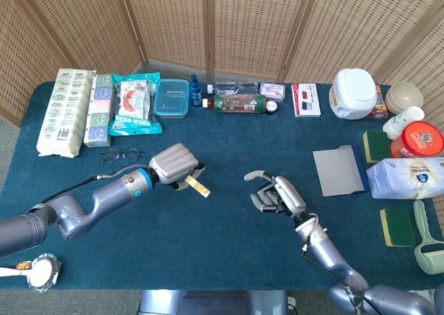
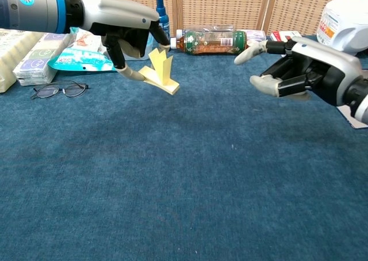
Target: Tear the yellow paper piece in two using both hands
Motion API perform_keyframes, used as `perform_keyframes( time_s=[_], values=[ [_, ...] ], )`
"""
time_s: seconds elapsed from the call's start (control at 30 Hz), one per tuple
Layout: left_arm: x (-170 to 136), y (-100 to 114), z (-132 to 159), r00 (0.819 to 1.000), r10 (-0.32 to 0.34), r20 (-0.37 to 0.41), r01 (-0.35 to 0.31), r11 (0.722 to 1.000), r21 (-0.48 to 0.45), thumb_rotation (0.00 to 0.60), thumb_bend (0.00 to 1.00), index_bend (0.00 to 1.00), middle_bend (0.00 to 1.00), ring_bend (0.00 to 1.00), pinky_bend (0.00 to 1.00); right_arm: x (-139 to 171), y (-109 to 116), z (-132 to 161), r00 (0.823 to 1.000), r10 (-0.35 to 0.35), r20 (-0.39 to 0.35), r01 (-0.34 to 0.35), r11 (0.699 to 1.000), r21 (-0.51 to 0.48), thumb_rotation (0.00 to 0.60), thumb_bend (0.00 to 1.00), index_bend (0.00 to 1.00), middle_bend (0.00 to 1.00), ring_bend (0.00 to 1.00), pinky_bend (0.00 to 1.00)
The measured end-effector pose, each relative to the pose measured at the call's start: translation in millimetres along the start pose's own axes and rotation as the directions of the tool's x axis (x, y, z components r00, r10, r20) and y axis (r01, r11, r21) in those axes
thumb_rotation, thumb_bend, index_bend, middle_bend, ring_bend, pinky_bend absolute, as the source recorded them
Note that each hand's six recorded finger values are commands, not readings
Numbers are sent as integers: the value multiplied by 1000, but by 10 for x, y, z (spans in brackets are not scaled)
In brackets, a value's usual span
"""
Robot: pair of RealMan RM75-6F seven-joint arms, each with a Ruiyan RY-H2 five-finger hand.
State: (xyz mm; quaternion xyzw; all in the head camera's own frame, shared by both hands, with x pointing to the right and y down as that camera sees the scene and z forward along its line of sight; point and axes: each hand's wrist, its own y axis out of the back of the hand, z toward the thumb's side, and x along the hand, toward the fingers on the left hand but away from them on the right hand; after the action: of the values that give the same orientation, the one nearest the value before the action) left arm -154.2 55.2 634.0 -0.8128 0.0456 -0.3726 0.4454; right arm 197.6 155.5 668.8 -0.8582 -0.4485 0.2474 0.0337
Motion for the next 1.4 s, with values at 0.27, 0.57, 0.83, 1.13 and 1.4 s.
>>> perform_keyframes(
  time_s=[0.27,0.57,0.83,1.13,1.4],
  values=[
    [57,-33,80,1000,-13,13,13,1000,-4,600,346,679,1000,1000,1000,-46,-124,11,1000,10,-6,-10,999,-30,600,461,380,973,1000,1000],
    [91,-89,124,999,-27,18,27,1000,-5,600,345,679,1000,1000,1000,-114,-266,109,999,38,-30,-40,998,-42,600,458,334,970,1000,1000],
    [112,-117,152,999,-32,23,33,999,-9,600,346,679,1000,1000,1000,-197,-446,233,995,89,-43,-91,995,-39,600,457,314,967,1000,1000],
    [131,-124,167,999,-33,28,33,999,-8,600,345,679,1000,1000,1000,-237,-519,288,994,104,-44,-106,994,-33,600,456,310,965,1000,1000],
    [166,-160,208,999,-37,37,38,999,-17,600,345,679,1000,1000,1000,-268,-593,333,991,123,-45,-124,992,-22,600,457,308,965,1000,1000]
  ],
)
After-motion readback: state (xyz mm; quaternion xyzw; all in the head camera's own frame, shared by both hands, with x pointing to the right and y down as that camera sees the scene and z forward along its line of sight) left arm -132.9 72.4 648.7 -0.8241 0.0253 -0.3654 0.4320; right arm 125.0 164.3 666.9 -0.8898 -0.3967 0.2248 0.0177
